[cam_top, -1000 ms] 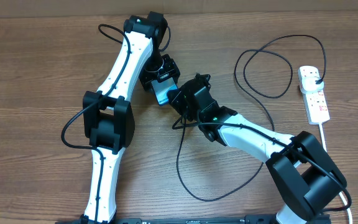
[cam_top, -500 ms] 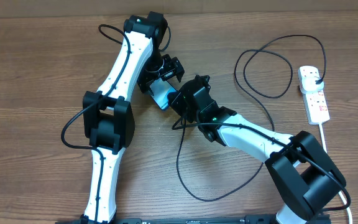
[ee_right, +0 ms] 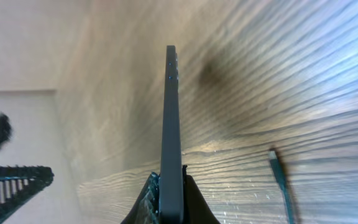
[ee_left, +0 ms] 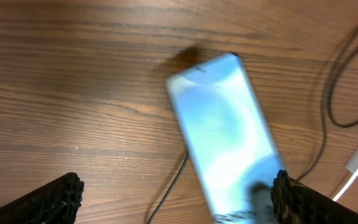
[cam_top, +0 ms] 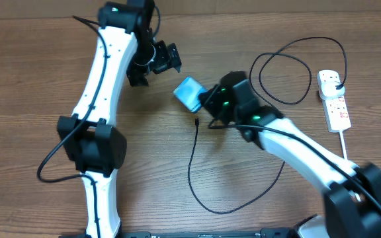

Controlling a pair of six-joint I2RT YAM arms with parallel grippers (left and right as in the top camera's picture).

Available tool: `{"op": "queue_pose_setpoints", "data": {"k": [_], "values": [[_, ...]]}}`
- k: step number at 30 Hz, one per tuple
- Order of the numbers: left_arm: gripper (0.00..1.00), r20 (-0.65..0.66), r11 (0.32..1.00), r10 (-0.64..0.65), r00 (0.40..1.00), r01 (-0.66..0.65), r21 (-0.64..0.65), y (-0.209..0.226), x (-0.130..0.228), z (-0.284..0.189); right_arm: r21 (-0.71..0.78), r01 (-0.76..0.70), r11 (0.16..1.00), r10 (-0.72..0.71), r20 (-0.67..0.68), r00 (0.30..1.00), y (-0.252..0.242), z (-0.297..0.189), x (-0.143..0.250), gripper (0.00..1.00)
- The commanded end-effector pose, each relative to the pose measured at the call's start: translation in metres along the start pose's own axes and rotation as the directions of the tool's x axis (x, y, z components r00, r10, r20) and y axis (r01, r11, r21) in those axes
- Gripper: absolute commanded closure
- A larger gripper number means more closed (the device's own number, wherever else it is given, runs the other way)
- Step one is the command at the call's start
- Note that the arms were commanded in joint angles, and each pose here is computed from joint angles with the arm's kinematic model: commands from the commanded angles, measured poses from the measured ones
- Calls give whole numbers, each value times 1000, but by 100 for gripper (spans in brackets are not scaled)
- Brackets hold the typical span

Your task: Plug charger to phone and switch on socket

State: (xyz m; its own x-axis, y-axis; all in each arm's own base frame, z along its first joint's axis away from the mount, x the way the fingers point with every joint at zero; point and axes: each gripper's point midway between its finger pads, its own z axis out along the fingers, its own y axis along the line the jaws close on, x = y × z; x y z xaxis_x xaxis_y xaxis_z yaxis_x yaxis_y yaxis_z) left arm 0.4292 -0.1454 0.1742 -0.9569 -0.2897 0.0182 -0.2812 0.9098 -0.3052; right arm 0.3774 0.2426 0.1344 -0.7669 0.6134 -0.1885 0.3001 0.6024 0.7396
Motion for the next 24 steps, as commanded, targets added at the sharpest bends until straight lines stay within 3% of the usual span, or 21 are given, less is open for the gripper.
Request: {"op": "queue_pose_setpoints", "data": {"k": [1,7,16,21,24], "values": [[0,42,996,76,996,-78,34,-10,9,-28,-95,87,992,-81,71,994,35,-50,-22,96],[0,65,994,92,994,-95,50,-15,16,-42,-75,43,996,-34,113,993,24,-79,-43,96],[0,51,994,108,993,-108,1,6,45,-38,-68,69,995,-65,60,996,17,-79,-39,96],[0,127,988,128,984,-137,65,20,67,-26,-66,70,995,-66,59,996,16,-79,-39,96],[0,190,963,112,975,-153,221,16,79,-19,-65,71,995,-67,60,996,16,-79,-39,96]]}}
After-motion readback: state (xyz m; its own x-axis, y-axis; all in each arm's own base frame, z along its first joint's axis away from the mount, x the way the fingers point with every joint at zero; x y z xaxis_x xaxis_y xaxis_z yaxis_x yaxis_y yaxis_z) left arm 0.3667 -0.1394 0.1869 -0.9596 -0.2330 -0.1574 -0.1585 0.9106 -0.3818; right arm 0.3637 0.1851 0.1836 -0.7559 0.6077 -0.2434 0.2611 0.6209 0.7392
